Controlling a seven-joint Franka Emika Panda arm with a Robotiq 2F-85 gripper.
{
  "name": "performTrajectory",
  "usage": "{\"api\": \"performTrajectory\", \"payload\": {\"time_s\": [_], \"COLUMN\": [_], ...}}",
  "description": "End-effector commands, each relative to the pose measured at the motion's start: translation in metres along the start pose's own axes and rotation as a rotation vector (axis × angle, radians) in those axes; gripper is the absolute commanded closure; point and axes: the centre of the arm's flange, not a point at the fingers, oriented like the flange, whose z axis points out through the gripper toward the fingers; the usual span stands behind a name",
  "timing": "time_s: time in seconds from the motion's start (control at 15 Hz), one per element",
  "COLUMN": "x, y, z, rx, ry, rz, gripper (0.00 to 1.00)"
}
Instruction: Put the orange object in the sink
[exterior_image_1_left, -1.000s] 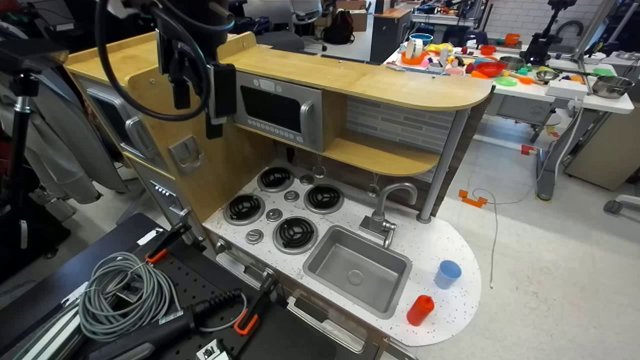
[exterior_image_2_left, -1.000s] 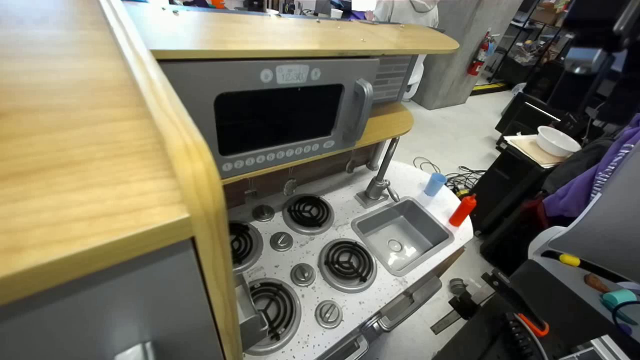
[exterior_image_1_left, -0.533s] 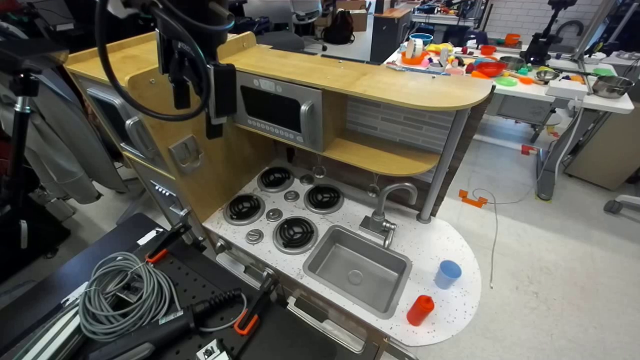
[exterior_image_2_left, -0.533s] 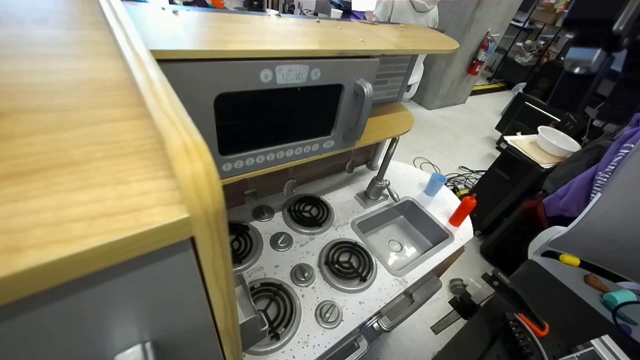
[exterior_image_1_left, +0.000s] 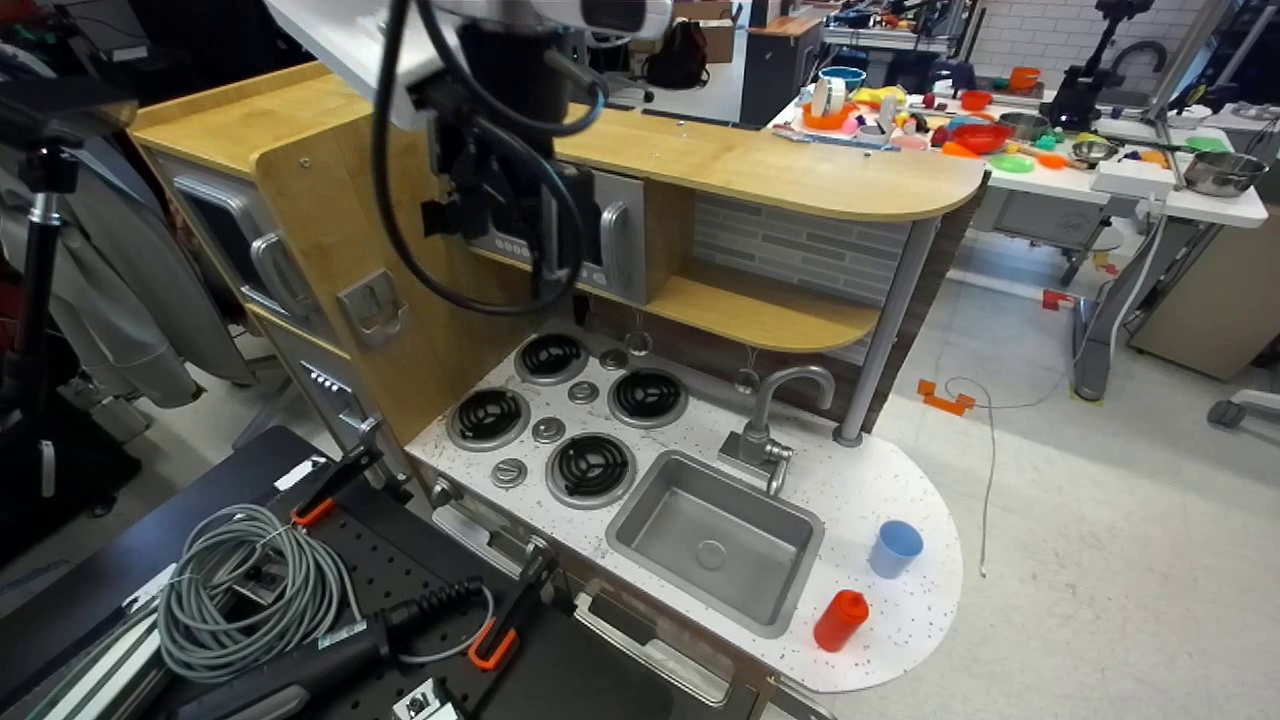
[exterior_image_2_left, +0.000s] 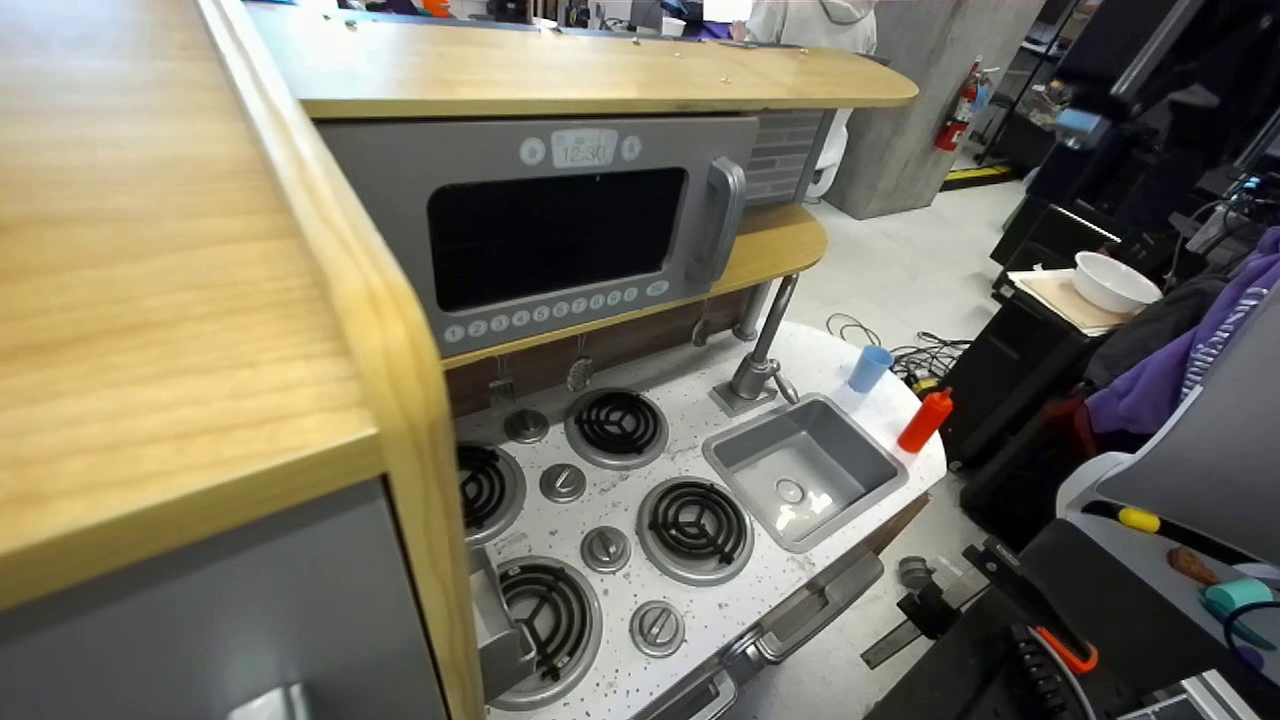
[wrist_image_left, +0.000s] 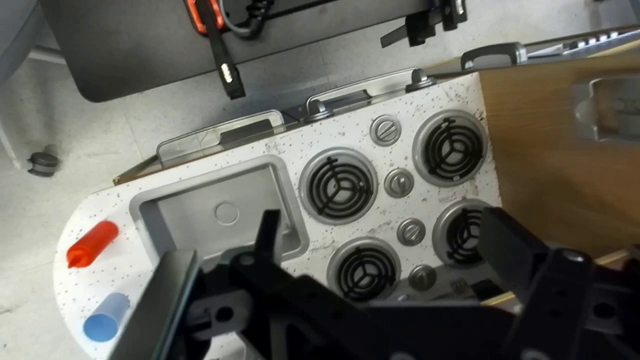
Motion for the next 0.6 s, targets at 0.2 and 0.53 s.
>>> {"api": "performTrajectory", "payload": {"time_s": [0.2, 0.53], "x": [0.093, 0.145], "y": [0.094, 0.143], "z": [0.039, 0.067], "rx": [-0.019, -0.092], "ry": [0.070, 0.140], "rz": [0.117, 0.156], "gripper": [0.00, 0.00]}}
